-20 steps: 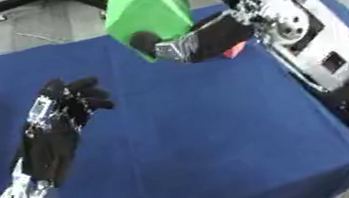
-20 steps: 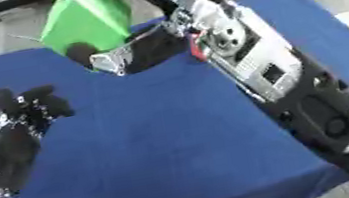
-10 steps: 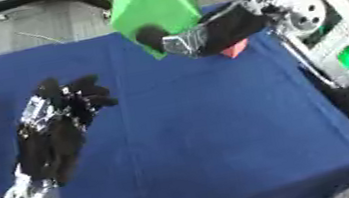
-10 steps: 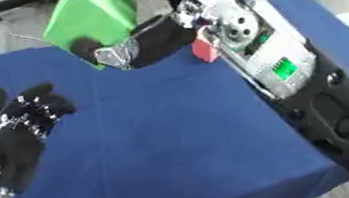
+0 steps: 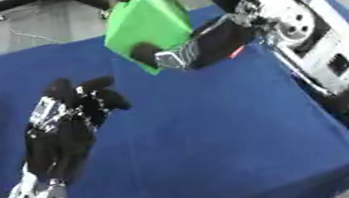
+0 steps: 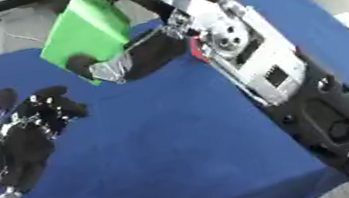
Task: Pick up the objects with one hand, pass them to the other hand, and then place them into the box on the other side of the table.
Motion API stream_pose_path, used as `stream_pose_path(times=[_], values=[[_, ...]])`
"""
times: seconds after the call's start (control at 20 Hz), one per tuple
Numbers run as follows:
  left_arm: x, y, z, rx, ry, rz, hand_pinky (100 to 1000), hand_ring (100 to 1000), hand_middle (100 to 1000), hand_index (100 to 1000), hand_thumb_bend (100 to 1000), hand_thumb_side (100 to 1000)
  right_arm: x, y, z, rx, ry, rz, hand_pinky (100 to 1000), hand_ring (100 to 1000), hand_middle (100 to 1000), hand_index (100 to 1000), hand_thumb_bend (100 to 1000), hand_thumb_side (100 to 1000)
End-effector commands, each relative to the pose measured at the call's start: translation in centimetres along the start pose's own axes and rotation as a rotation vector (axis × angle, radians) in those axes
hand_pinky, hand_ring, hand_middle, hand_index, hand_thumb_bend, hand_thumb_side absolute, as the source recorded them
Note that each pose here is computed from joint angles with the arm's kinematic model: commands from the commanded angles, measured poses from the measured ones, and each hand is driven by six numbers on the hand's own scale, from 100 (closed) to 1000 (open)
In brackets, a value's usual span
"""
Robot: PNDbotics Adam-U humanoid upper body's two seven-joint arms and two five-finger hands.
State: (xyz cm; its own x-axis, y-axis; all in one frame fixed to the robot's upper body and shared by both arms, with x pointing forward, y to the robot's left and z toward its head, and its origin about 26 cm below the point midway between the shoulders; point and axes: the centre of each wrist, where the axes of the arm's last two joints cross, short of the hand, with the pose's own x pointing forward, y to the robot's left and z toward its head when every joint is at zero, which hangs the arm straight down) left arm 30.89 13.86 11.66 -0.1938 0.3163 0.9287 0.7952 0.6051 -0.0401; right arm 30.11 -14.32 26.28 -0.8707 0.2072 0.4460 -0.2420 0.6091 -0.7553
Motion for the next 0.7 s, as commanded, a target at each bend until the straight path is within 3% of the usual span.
stream_pose_path(times=[0.05,0.35,0.7], values=[[0.3,-0.3,-0.6,-0.043,-0.019,0.025,936,647,585,793,239,983,0.7,-0.1,-0.3,0.016,-0.01,-0.008,417,627,574,585,265,100],[-0.3,-0.5,-0.7,-0.079,-0.014,0.079,937,651,588,793,282,1000,0.0,0.7,-0.7,0.061,0.024,-0.037,420,638,576,584,270,100],[-0.4,-0.6,-0.9,-0.101,-0.005,0.084,939,652,593,790,260,984,-1.3,1.7,-1.0,0.103,0.066,-0.07,424,647,579,582,273,100]])
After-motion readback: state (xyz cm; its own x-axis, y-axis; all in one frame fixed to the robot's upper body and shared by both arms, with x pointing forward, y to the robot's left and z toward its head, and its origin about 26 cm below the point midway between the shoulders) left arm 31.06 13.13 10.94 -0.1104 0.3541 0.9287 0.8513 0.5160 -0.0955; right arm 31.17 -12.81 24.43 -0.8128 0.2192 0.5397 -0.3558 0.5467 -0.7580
